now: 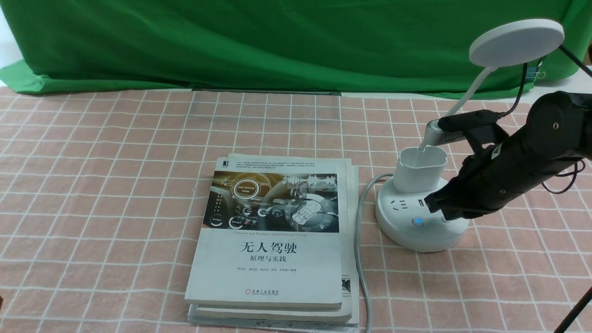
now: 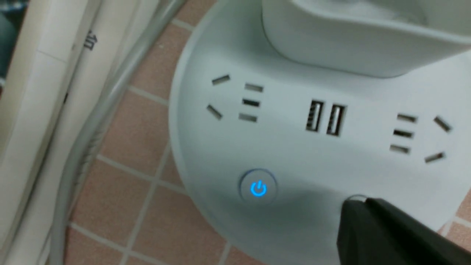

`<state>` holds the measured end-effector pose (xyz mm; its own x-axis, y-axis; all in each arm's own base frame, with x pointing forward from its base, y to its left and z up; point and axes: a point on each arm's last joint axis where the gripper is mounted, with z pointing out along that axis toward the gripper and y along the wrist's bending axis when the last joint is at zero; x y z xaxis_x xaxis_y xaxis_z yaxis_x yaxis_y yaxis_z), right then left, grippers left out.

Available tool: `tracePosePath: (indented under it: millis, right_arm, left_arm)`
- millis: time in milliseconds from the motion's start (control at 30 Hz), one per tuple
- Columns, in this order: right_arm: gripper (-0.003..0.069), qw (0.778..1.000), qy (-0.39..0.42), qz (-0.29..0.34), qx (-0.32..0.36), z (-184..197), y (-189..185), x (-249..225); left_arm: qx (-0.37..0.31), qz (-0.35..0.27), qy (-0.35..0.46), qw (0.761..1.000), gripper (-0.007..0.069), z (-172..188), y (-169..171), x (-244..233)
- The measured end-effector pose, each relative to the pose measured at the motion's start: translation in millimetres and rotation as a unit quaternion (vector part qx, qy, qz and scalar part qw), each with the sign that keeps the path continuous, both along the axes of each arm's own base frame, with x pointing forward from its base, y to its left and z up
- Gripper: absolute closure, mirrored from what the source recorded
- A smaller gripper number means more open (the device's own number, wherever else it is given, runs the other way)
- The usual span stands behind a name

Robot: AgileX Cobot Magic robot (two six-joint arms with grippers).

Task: Turn on the table lamp on the pink coffee tablecloth with your hand.

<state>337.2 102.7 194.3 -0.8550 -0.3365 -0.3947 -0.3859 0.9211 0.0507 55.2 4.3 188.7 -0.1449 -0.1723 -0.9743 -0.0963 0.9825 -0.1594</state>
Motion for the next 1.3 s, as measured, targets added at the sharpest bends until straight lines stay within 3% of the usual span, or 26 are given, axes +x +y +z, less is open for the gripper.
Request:
tracePosePath:
  millis: [433, 633, 700, 900, 1300]
  right_arm:
    - [0.0626, 1.0, 0.017, -0.001, -0.005, -19.5, 1.6, 8.9]
    - [0.0626, 1.0, 0.003, -0.001, -0.002, -7.2, 0.4, 4.5]
    - [0.0626, 1.0, -0.023, 0.0, 0.006, 13.9, -1.0, -1.0]
    - [0.0626, 0.999, -0.049, 0.003, 0.017, 56.2, -6.9, -25.8]
    - [0.0626, 0.997, -0.06, -0.028, 0.036, 64.4, -32.2, -117.7]
  left_arm:
    - [0.001, 0.0, 0.0, 1.0, 0.0606, 0.0, 0.0, 0.0]
    - [0.0, 0.0, 0.0, 1.0, 0.0606, 0.0, 0.0, 0.0]
    - [0.0, 0.0, 0.0, 1.0, 0.0606, 0.0, 0.0, 0.0]
    - [0.0, 0.0, 0.0, 1.0, 0.0606, 0.0, 0.0, 0.0]
    - [0.0, 0.0, 0.0, 1.0, 0.0606, 0.0, 0.0, 0.0]
